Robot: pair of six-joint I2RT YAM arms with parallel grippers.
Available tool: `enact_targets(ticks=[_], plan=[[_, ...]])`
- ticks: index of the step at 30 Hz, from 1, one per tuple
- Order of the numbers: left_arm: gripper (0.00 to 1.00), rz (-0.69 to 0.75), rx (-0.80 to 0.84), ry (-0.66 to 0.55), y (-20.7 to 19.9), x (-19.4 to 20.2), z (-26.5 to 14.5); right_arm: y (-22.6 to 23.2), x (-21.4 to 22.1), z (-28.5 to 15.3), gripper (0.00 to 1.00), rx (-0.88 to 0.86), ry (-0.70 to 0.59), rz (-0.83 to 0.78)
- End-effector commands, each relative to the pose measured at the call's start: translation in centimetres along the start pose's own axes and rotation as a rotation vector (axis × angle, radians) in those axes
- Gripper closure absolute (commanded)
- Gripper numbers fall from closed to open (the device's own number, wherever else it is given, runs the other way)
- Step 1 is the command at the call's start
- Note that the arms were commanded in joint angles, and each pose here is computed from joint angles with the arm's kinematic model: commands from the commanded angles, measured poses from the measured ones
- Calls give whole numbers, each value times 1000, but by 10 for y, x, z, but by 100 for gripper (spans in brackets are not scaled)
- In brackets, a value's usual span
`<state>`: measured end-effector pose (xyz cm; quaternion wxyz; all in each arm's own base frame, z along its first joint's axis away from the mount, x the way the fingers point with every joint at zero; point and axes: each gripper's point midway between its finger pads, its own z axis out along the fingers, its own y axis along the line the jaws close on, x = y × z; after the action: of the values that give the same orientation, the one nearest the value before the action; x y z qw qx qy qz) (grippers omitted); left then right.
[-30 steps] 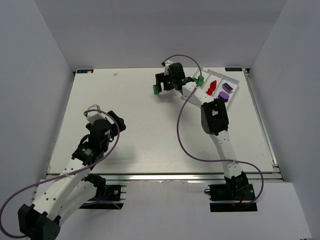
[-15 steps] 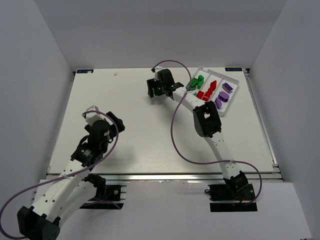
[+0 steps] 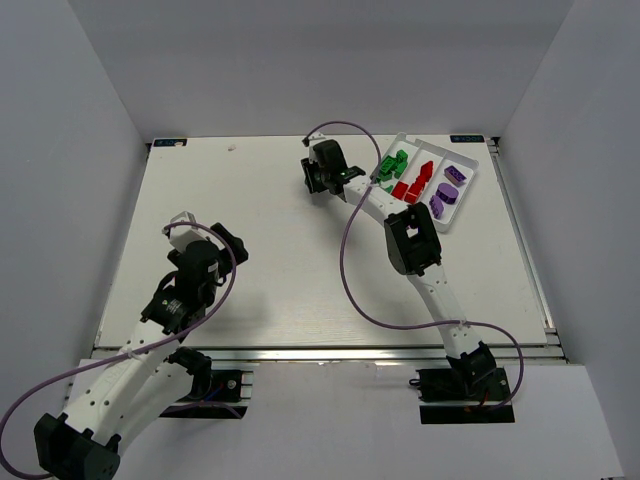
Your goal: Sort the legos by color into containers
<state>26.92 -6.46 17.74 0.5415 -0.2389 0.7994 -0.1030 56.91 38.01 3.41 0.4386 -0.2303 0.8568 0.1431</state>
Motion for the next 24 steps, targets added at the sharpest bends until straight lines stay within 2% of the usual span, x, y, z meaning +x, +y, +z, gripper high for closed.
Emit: enact_targets(ticks=[1,4,5,7,8,11,14,19,24], plan=[[2,-8,-10,-19,3,-5,-2,-7,-10,-2,59,26,-23,-15],[2,-14,-8,-21,3,-5,-3,-7,-12,-6,55,12,-22,-8],[2,-16,-5,-24,3,-6,-4,2,-15,-7,46,-42,-28,-2],[2,-16,-7,-26,4,-6,-4,4,-25,-10,45,-56,-52,26],[2,-14,-9,-24,4,-6,-4,12,-29,-11,38,-93,-62,33],[2,-13,-10,-25,4,-6,-4,14,-39,-11,30,-88,-88,83],[2,-11,-11,-22,3,-6,-3,9,-38,-8,30,-46,-90,124],[2,-15,-14,-23,2,-7,-3,-7,-33,-1,36,64,-97,160],[2,-14,-20,-25,2,-8,-1,-11,-28,8,38,93,-104,191]])
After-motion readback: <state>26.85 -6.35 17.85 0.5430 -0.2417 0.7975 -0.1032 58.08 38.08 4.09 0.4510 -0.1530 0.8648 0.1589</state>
